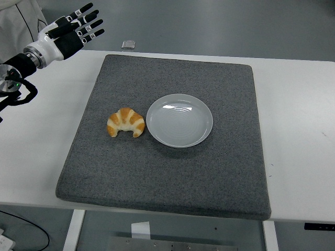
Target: Place the bread on the plate
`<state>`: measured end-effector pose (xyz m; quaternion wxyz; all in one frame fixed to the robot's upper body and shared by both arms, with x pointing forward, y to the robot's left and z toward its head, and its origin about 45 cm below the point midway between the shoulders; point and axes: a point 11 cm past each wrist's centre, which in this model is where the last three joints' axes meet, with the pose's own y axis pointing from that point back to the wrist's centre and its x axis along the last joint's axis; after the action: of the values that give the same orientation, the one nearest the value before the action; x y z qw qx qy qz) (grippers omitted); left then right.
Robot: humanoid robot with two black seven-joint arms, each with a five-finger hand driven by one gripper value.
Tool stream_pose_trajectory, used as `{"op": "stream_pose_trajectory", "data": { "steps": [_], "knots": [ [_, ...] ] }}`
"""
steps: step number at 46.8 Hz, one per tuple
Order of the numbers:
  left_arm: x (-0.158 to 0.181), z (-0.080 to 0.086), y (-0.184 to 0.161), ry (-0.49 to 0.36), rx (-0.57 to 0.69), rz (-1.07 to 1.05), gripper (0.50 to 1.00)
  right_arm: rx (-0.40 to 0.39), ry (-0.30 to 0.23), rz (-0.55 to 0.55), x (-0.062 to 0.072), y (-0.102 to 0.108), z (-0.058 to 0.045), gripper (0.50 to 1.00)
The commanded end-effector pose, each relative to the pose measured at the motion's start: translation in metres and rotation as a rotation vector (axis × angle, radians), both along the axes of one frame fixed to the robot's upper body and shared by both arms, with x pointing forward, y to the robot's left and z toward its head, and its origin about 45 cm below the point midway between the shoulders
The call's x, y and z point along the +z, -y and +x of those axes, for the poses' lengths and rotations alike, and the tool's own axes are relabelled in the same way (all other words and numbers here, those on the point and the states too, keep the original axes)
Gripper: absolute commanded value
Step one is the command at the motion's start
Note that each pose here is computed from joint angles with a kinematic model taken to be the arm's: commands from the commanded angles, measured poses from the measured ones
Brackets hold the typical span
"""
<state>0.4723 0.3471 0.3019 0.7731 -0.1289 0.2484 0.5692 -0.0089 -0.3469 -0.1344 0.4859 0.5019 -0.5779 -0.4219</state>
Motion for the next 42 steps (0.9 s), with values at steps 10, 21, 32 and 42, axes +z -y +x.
{"op": "stream_pose_trajectory", "data": {
  "steps": [10, 21, 32, 42],
  "knots": [
    [0.002, 0.001, 0.003, 0.006, -0.004, -0.005, 0.999, 0.0, 0.0, 0.0, 0.0, 0.0, 0.0, 0.932],
    [0.011, 0.005, 0.005, 0.021, 0.0, 0.0, 0.999, 0.0, 0.0, 0.0, 0.0, 0.0, 0.0, 0.932],
    [0.013, 0.009, 0.005, 0.017, 0.023, 0.131, 0.999, 0.0, 0.0, 0.0, 0.0, 0.0, 0.0, 0.932],
    [0.014, 0.006, 0.032, 0.066, -0.043, 0.333, 0.996, 0.0, 0.0, 0.0, 0.0, 0.0, 0.0, 0.932]
  ]
}}
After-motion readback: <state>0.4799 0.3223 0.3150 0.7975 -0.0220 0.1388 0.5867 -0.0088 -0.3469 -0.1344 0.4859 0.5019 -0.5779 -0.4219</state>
